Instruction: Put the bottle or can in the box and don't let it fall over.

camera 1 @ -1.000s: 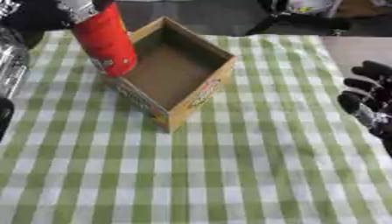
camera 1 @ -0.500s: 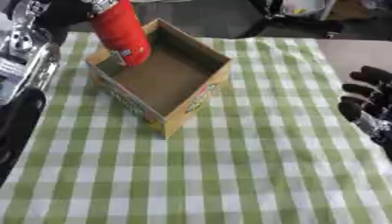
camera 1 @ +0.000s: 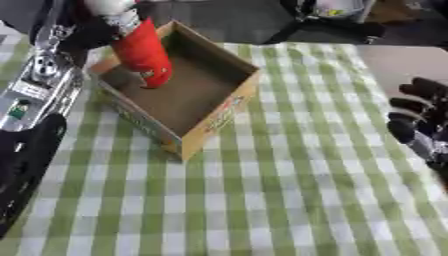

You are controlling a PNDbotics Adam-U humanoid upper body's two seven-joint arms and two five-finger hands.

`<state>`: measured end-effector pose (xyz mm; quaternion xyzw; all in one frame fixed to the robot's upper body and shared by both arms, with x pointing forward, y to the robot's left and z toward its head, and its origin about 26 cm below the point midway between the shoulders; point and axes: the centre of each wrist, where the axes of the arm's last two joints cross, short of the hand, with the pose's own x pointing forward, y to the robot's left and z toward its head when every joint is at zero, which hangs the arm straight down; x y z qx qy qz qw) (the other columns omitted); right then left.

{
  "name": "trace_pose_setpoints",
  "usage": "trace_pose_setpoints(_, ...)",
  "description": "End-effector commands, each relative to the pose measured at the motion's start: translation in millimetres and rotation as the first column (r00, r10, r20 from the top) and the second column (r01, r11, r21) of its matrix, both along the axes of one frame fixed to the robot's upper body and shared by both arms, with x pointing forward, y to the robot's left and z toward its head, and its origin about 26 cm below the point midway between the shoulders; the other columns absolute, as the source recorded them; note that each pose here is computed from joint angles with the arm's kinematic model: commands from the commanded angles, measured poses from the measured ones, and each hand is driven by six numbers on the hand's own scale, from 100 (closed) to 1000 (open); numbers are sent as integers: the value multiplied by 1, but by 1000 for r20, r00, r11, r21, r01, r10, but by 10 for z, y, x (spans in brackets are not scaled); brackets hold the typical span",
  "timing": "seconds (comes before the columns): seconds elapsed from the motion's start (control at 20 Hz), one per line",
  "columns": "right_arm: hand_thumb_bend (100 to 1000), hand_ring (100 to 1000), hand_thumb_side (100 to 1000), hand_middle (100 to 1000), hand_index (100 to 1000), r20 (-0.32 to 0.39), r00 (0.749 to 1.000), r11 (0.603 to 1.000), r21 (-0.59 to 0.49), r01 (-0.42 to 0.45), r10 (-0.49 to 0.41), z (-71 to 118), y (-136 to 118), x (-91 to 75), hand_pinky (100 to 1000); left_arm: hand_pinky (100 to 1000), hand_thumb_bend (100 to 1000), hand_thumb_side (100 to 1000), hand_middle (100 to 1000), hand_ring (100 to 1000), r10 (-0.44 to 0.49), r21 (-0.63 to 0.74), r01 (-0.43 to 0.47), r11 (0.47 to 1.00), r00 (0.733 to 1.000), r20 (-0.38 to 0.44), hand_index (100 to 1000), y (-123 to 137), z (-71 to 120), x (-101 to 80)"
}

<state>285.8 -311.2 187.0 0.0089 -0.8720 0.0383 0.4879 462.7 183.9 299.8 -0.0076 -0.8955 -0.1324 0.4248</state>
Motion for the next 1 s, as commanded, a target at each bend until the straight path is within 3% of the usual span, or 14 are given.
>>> trace_pose_setpoints(0.05, 595, 804, 169, 797, 830, 27, 999, 1000, -9, -20, 21, 87, 20, -11, 792, 323, 250, 100, 267, 368, 11, 18, -12, 1000, 999, 47, 307, 38, 105, 9)
trace_pose_setpoints(0.15, 595, 804, 169, 797, 830, 26, 999, 1000, -7, -23, 23, 89, 29, -8, 792, 443, 436, 100, 399, 507, 24, 48, -26, 999, 999, 49, 417, 66, 63, 33)
trace_pose_setpoints(0.2, 594, 804, 169, 797, 830, 26, 999, 1000, -7, -25, 25, 89, 33, -6, 792, 479, 479, 100, 441, 552, 34, 65, -38, 997, 998, 51, 445, 83, 42, 47)
trace_pose_setpoints(0.25, 594, 804, 169, 797, 830, 25, 999, 1000, -7, -26, 26, 89, 37, -5, 792, 611, 653, 100, 581, 746, 44, 85, -49, 995, 998, 53, 590, 99, 23, 59)
trace_pose_setpoints(0.3, 594, 804, 169, 797, 830, 24, 999, 1000, -6, -26, 27, 88, 39, -5, 792, 685, 742, 100, 649, 829, 53, 110, -59, 992, 997, 57, 672, 115, 5, 70)
trace_pose_setpoints(0.35, 594, 804, 169, 797, 830, 23, 999, 1000, -6, -26, 27, 87, 40, -5, 792, 827, 839, 240, 790, 956, 63, 142, -71, 987, 996, 61, 825, 131, -11, 80)
trace_pose_setpoints(0.4, 594, 804, 169, 797, 830, 22, 999, 1000, -6, -26, 26, 83, 40, -6, 792, 870, 893, 350, 831, 992, 76, 178, -86, 980, 995, 65, 870, 149, -23, 89)
trace_pose_setpoints(0.6, 593, 804, 169, 797, 830, 15, 1000, 1000, -5, -23, 23, 72, 38, -10, 792, 888, 962, 442, 849, 1000, 131, 251, -146, 957, 989, 74, 897, 211, -46, 110)
trace_pose_setpoints(0.75, 593, 804, 169, 797, 830, 10, 1000, 1000, -4, -22, 22, 64, 36, -13, 792, 877, 968, 441, 845, 1000, 156, 271, -168, 948, 986, 67, 895, 244, -53, 116)
trace_pose_setpoints(1.0, 594, 804, 169, 797, 830, 8, 1000, 1000, -3, -22, 22, 59, 29, -16, 792, 842, 908, 359, 825, 990, 177, 259, -186, 948, 983, 58, 873, 275, -64, 113)
